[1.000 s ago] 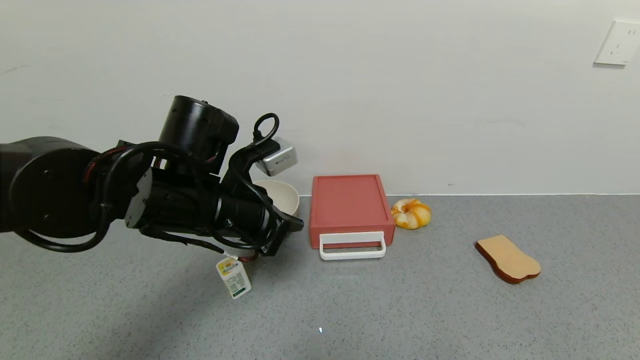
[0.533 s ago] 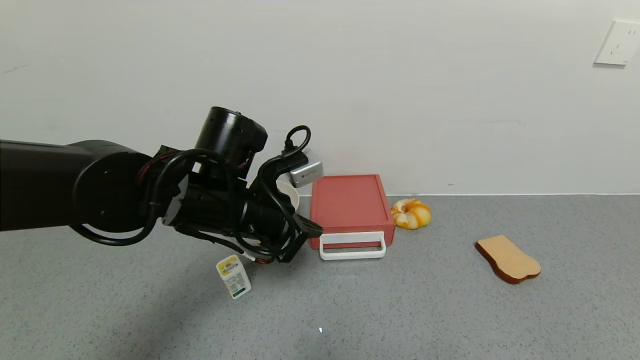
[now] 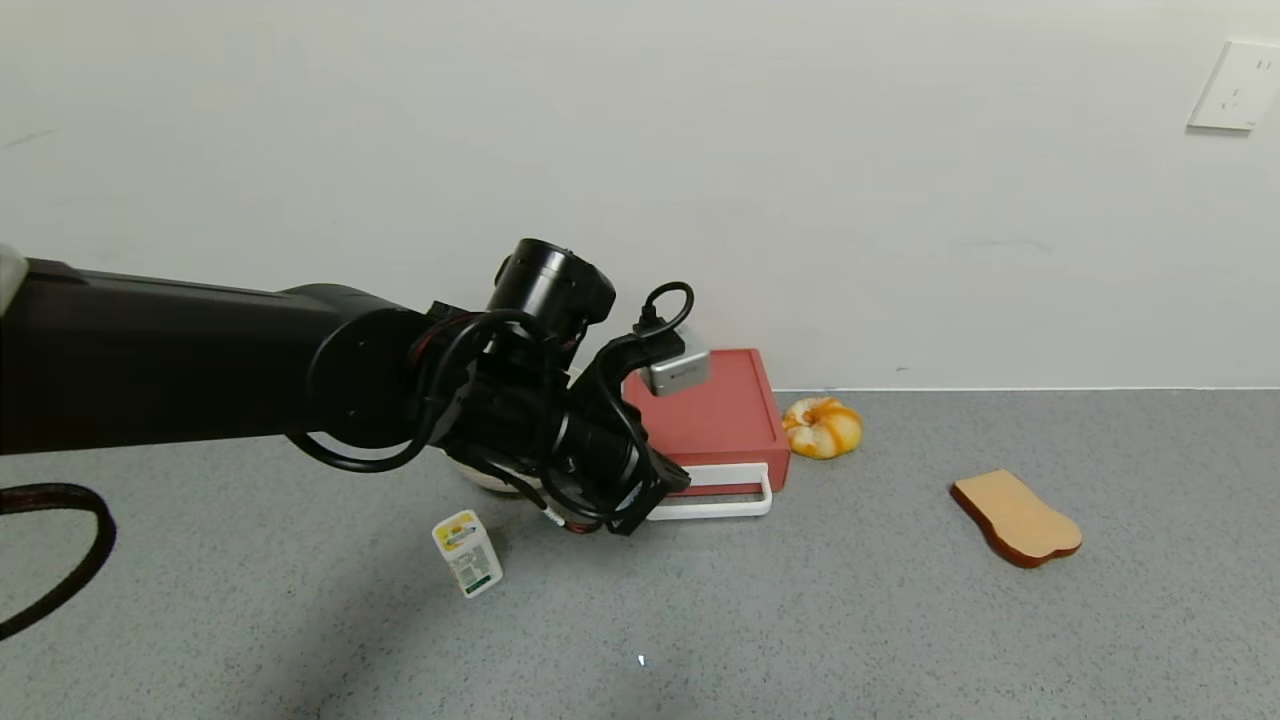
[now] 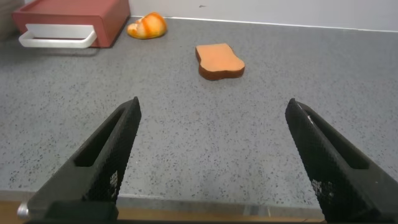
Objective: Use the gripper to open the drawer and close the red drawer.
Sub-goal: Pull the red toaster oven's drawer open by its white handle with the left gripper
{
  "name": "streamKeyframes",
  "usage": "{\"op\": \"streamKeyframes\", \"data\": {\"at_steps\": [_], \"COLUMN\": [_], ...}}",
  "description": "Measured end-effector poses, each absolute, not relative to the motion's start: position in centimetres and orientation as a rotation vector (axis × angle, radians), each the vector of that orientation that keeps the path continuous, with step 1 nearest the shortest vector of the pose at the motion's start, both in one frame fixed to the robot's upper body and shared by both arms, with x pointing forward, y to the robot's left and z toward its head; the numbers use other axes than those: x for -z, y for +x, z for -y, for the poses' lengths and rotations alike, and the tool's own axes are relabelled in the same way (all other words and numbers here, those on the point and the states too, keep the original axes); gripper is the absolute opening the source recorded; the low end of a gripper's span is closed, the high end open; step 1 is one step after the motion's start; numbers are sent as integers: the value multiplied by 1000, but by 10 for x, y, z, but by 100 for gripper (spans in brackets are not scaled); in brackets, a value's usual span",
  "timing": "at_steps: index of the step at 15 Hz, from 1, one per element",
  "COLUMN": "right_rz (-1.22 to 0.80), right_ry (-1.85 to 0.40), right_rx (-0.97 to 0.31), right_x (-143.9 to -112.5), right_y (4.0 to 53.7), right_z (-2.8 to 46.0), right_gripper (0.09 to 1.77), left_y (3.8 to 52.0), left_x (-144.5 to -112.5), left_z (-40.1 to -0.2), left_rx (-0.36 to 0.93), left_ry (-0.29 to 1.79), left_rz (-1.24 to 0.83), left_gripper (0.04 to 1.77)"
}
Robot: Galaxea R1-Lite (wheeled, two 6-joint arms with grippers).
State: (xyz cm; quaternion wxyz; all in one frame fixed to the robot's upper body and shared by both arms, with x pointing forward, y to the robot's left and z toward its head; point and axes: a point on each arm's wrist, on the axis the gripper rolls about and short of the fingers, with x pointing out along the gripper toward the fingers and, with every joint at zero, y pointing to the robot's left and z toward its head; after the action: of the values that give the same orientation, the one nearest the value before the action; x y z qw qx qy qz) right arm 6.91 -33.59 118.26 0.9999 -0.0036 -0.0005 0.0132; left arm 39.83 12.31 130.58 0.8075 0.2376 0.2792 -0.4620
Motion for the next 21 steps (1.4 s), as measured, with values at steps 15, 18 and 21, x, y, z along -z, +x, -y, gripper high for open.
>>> {"op": "streamKeyframes", "data": {"at_steps": [15,18,21], "right_rz": [1,1,1], "right_ry": [-8,-8,-7], "right_rx": [-27,-27,-26], "right_x": [-1183,-1183,-1183], "right_y": [69,69,69], "right_z": [336,336,336], "right_gripper": [171,171,171], "left_y": [451,458,464], "left_x": [-1244,-1240,-1239], "left_z": [-57,-51,-46], "left_rx": [1039,995,899], "left_ry": [545,464,373], "left_rz": [-709,-737,-767], "left_gripper": [11,11,11]}}
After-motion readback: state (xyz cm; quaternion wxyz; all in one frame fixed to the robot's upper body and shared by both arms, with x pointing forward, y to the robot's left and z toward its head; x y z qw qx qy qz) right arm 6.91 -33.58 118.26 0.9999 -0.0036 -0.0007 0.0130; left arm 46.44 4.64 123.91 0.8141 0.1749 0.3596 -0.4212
